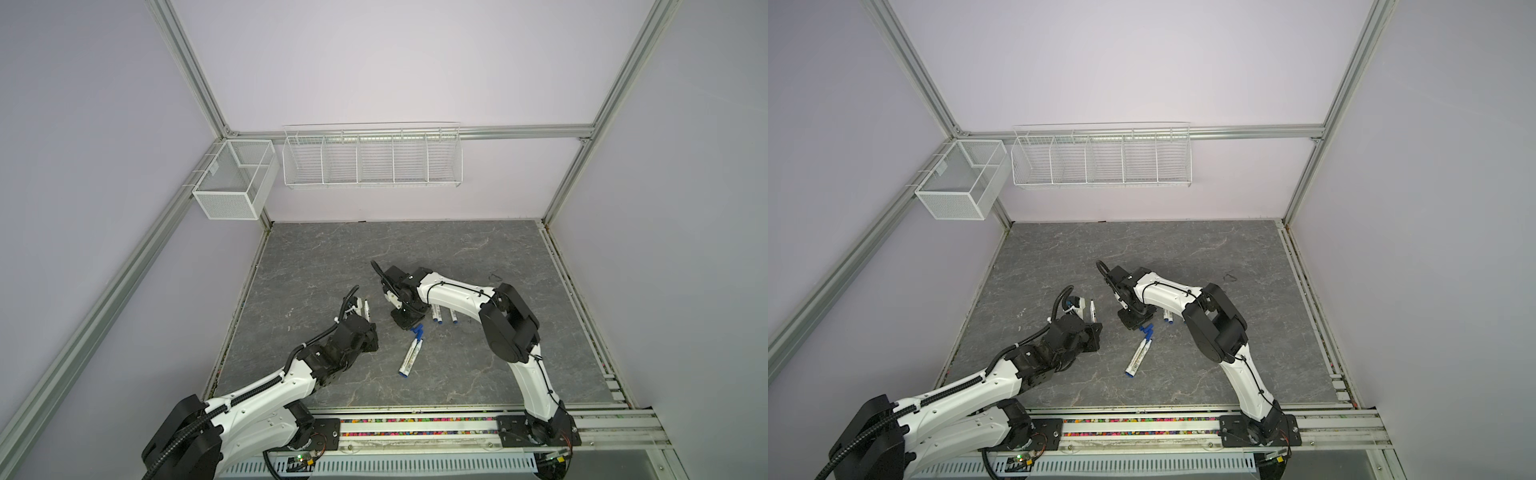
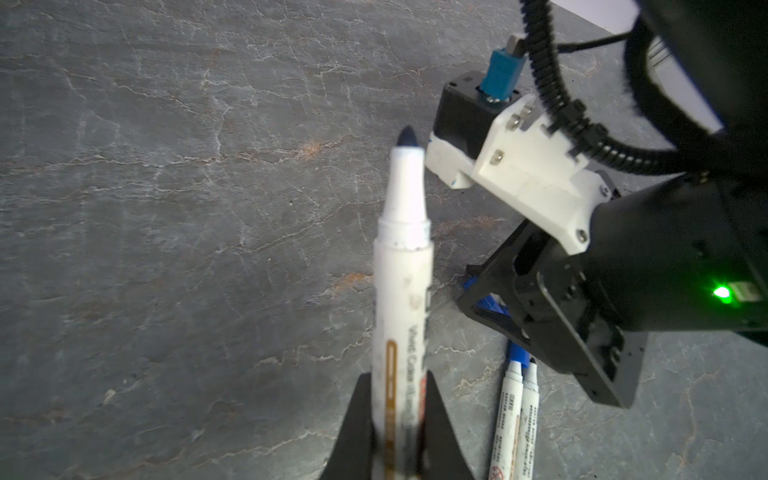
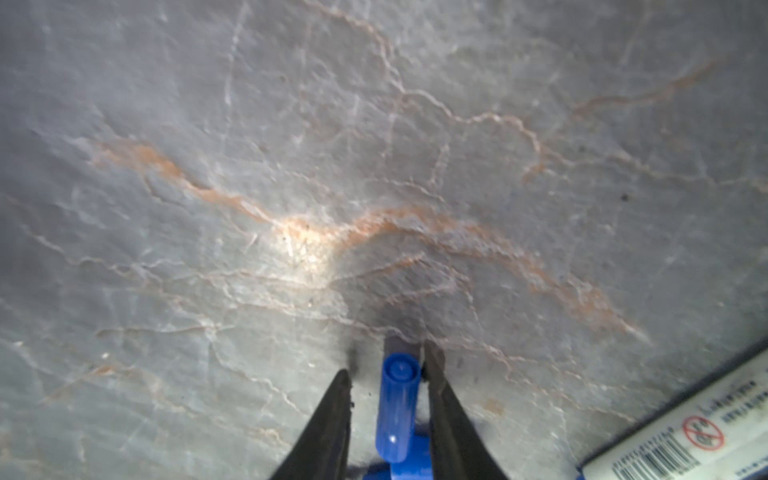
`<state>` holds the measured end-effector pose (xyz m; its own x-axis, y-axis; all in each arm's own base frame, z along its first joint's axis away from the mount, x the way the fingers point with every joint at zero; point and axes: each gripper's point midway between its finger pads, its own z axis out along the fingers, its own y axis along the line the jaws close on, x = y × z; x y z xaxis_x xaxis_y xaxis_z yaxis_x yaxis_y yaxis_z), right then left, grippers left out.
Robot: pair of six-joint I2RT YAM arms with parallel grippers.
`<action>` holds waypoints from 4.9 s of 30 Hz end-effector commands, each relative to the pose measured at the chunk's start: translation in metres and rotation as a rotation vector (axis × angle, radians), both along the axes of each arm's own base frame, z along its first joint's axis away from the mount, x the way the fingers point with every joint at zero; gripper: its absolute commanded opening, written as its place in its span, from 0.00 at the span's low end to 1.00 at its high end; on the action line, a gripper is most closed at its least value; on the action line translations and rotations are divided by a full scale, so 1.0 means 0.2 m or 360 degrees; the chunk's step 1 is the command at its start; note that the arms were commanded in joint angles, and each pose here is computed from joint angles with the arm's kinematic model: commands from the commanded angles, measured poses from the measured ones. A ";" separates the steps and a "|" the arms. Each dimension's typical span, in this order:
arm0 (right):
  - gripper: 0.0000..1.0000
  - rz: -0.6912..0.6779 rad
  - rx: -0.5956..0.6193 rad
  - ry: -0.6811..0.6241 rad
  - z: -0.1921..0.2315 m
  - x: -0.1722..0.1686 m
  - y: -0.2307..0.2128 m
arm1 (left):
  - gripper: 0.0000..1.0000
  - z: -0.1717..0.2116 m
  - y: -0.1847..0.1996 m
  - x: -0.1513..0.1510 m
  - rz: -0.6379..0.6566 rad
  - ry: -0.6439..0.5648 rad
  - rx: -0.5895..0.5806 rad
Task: Insert the pens into the pen caps
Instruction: 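Move the right gripper to the loose blue caps and grasp one, then carry the blue cap to the marker tip held by the left gripper, then press the blue cap down onto the marker tip with the right gripper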
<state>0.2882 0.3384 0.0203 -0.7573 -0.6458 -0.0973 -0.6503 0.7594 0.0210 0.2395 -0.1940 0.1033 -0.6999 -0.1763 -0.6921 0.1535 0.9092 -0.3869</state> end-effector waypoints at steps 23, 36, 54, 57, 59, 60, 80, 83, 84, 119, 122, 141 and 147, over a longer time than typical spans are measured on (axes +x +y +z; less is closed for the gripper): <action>0.15 -0.0473 0.1458 -0.0160 0.88 0.13 -0.06 | 0.00 0.17 -0.35 -0.08 -0.0617 -0.0083 -0.0249; 0.16 -0.0391 0.1731 -0.0083 1.00 0.06 0.00 | 0.00 0.23 -0.50 -0.10 -0.0796 -0.0093 -0.0313; 0.16 -0.0354 0.1624 -0.0047 0.89 0.04 0.03 | 0.00 0.23 -0.53 -0.11 -0.0817 -0.0103 -0.0309; 0.16 -0.0337 0.1600 -0.0035 0.87 0.02 0.04 | 0.00 0.23 -0.52 -0.11 -0.0817 -0.0107 -0.0311; 0.16 -0.0324 0.1569 -0.0037 0.85 0.01 0.04 | 0.00 0.23 -0.52 -0.11 -0.0816 -0.0110 -0.0312; 0.16 -0.0319 0.1549 -0.0044 0.85 0.00 0.04 | 0.00 0.23 -0.52 -0.11 -0.0815 -0.0108 -0.0313; 0.16 -0.0293 0.1562 -0.0138 0.94 0.04 0.04 | 0.00 0.21 -0.52 -0.12 -0.0815 -0.0093 -0.0302; 0.16 -0.0319 0.1537 -0.0142 0.92 0.06 0.03 | 0.00 0.22 -0.52 -0.12 -0.0816 -0.0098 -0.0306; 0.16 -0.0329 0.1526 -0.0147 0.91 0.07 0.02 | 0.00 0.21 -0.52 -0.12 -0.0816 -0.0097 -0.0304; 0.15 -0.0290 0.1544 -0.0007 0.89 -0.08 -0.05 | 0.00 0.31 -0.53 -0.08 -0.0782 -0.0198 -0.0364; 0.15 -0.0269 0.1564 0.0020 0.91 -0.09 -0.07 | 0.00 0.40 -0.53 -0.05 -0.0749 -0.0278 -0.0427; 0.15 -0.0093 0.1614 0.0441 0.94 -0.37 -0.15 | 0.00 0.51 -0.63 -0.02 -0.0891 -0.0336 -0.0433; 0.14 -0.0103 0.1505 0.0562 0.86 -0.44 -0.16 | 0.00 0.52 -0.63 -0.03 -0.0934 -0.0360 -0.0382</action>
